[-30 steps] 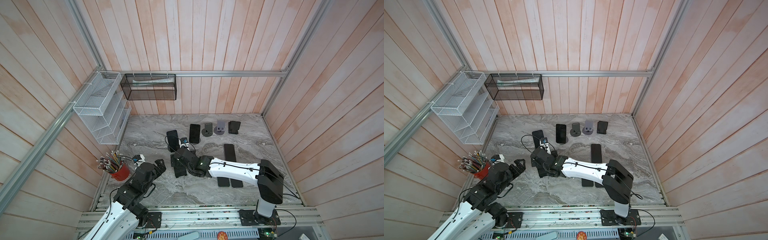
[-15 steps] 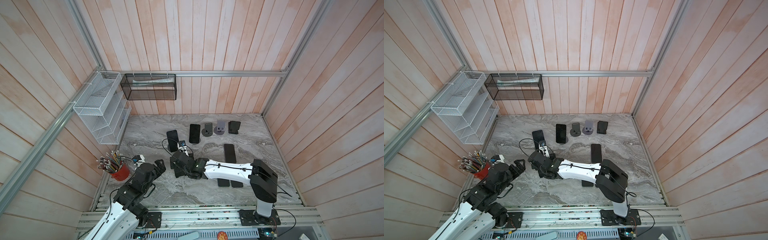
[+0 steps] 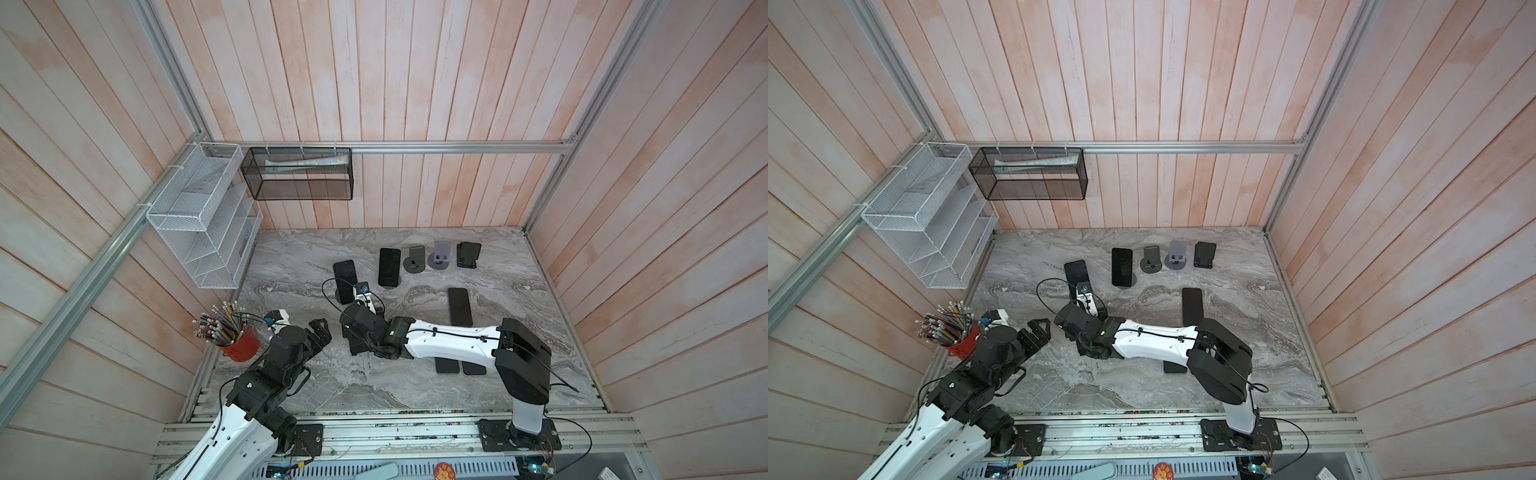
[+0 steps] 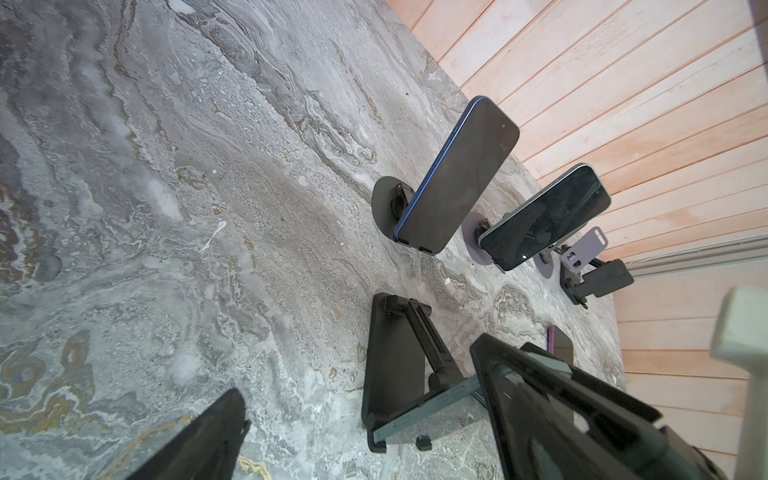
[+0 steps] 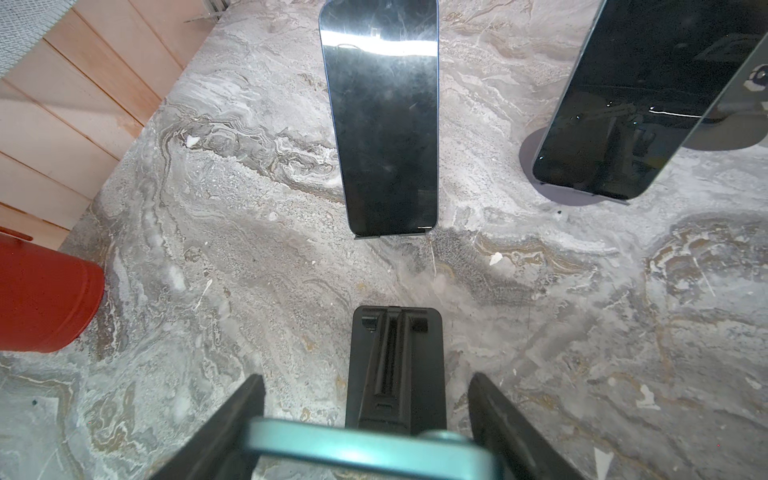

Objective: Remove the phone from the phone stand

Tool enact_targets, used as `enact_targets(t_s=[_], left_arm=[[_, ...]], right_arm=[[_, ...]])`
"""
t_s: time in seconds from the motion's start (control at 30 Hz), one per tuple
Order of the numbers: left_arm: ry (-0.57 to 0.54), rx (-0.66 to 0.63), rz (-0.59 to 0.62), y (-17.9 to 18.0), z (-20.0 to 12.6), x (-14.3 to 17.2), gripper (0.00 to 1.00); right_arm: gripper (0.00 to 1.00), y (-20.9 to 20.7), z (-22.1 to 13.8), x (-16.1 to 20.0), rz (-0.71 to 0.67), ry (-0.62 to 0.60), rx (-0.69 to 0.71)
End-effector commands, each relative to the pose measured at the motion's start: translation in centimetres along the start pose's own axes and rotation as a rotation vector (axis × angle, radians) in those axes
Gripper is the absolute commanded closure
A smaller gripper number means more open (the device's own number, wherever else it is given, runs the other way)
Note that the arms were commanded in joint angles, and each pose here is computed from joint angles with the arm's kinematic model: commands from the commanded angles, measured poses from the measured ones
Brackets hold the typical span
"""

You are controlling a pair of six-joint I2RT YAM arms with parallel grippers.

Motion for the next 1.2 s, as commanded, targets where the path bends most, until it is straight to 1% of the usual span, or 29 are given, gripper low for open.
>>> enact_targets(t_s=[0.0, 0.43, 0.83, 1.0, 1.07, 1.17], left_arm=[[-0.004, 0.009, 0.016, 0.1, 0.2, 0.1, 0.0], [0.003, 0.035, 0.015, -0.3, 0.2, 0.2, 0.0], [0.019, 0.081, 0.014, -1.6, 0.4, 0.1, 0.0], [0.026, 0.135, 0.006, -2.6, 0.3, 0.1, 0.0], [0.034, 0.172, 0.01, -3.3, 0.4, 0.2, 0.0], [0.056, 0.195, 0.009, -3.9, 0.6, 0.4, 0.0]], right_arm=[[0.27, 0.5, -0.3, -0.4, -0.009, -0.028, -0.012], [0.29, 1.2, -2.4, -2.3, -0.01, -0.09, -0.069], [0.3, 0.4, -5.2, -4.9, -0.038, -0.17, -0.067], [0.3, -1.1, -7.2, -6.4, -0.035, -0.222, -0.039], [0.3, -2.2, -7.8, -6.8, -0.031, -0.236, -0.019], [0.3, -4.4, -8.5, -7.3, -0.018, -0.25, 0.013]])
Point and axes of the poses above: each gripper's point midway between its finger pads, its own z axis out along the fingers, its own y axis along the line the jaws close on, x = y × z, the point moved 2 cm from there along -z, back along the fingers, and after that the axes turned 1 degree about -z, right-handed, at the moved point
